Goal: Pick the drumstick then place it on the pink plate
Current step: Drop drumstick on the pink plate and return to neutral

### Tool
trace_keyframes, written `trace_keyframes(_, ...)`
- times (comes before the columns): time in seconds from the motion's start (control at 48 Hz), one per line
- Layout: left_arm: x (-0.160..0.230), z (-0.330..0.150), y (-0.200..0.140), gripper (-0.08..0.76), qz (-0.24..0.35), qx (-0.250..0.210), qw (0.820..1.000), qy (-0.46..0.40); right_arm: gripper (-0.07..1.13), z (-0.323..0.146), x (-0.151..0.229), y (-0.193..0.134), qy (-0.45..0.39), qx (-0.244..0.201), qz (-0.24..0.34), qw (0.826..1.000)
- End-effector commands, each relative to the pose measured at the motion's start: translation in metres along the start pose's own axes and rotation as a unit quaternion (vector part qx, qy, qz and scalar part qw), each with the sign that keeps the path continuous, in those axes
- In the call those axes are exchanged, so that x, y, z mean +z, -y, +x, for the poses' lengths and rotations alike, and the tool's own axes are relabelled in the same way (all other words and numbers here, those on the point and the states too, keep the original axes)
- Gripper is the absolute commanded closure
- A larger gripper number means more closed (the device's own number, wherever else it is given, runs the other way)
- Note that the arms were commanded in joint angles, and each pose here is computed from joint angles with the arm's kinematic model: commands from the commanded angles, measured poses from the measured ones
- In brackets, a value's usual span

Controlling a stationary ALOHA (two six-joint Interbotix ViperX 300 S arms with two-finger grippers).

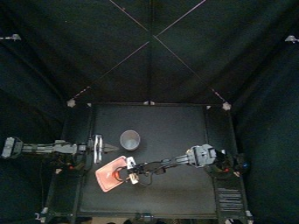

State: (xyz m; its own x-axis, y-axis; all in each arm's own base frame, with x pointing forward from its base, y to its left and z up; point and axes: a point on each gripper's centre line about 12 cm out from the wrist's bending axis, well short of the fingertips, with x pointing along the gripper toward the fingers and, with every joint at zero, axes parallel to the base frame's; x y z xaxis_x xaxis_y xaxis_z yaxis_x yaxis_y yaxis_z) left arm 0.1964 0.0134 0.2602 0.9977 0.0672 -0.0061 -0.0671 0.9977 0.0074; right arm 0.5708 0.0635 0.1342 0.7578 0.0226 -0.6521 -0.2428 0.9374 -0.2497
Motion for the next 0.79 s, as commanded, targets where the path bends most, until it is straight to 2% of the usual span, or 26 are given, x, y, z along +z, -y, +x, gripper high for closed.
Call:
trace_keyframes(0.021,0.005,0.001,-0.001,0.656,0.000,0.002,1.000,0.009,0.47,-0.011,0.023,0.007,0.030,-0.007,0.009,1.000)
trace_keyframes(0.208,0.006,0.001,-0.001,0.656,0.002,0.002,1.000,0.011,0.29,-0.013,0.025,0.010,0.033,-0.008,0.017,0.999)
trace_keyframes(0.292,0.005,0.001,-0.001,0.656,0.002,0.001,1.000,0.011,0.25,-0.014,0.026,0.012,0.035,-0.009,0.019,0.999)
trace_keyframes(0.5,0.002,0.001,-0.001,0.656,0.000,0.002,1.000,0.007,0.25,-0.025,0.028,0.018,0.045,-0.009,0.040,0.998)
trace_keyframes(0.792,0.000,0.000,-0.001,0.656,0.001,0.002,1.000,0.005,0.25,-0.083,0.027,0.028,0.111,-0.013,0.062,0.992)
